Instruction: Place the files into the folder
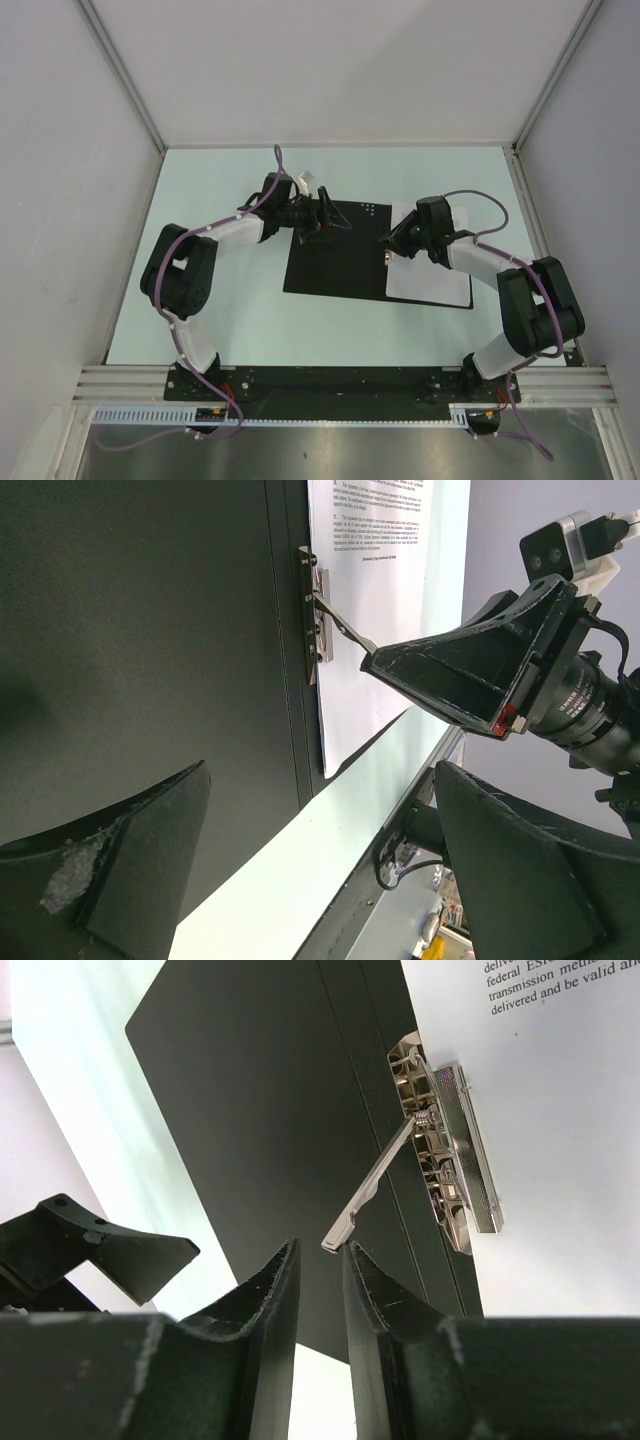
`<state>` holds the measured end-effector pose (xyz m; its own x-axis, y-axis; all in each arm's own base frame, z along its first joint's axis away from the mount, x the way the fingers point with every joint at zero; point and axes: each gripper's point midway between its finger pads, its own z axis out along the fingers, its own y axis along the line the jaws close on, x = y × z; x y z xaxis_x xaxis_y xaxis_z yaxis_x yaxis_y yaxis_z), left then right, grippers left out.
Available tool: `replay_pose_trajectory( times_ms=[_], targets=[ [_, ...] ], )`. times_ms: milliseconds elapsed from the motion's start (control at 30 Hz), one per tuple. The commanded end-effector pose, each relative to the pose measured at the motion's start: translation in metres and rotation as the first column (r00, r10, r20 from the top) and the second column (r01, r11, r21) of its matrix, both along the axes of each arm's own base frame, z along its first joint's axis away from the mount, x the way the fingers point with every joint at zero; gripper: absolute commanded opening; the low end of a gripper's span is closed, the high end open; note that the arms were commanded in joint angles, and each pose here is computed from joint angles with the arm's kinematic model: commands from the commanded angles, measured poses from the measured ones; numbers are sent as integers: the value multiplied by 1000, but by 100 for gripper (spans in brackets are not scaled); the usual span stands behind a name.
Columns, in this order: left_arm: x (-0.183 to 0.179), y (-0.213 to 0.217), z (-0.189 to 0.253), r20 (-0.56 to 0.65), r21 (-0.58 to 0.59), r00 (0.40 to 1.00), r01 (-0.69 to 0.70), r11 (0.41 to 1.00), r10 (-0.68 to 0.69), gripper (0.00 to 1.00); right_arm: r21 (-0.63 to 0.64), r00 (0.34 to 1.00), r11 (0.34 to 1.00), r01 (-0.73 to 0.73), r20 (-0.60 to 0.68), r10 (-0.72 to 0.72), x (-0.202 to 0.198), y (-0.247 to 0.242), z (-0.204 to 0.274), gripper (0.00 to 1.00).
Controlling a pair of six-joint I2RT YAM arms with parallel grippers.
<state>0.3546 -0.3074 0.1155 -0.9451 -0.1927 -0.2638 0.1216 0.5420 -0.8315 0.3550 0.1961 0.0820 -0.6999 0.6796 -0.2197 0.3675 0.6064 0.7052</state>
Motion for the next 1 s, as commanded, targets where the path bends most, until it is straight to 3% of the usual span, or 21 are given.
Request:
replay_pose_trajectory(
  times_ms=[0, 333, 667, 967],
  targets=[
    [3, -5, 15, 49, -19, 999, 17, 1000, -16, 100, 13, 1000, 1000, 0, 18, 0, 3, -1, 3, 29],
    [3, -5, 13, 44, -17, 999, 15, 1000, -14, 100, 11, 1000, 1000, 13, 1, -13, -1, -8, -4, 26],
    [-1, -20, 1, 70, 34, 996, 51, 998, -54, 100, 6, 1000, 1000, 4, -8, -4, -5, -14, -8, 7],
    [-17, -56, -28, 34, 90, 999, 36, 995, -40, 82, -37, 997, 998, -51, -59, 49, -27, -34, -39, 0]
  ],
)
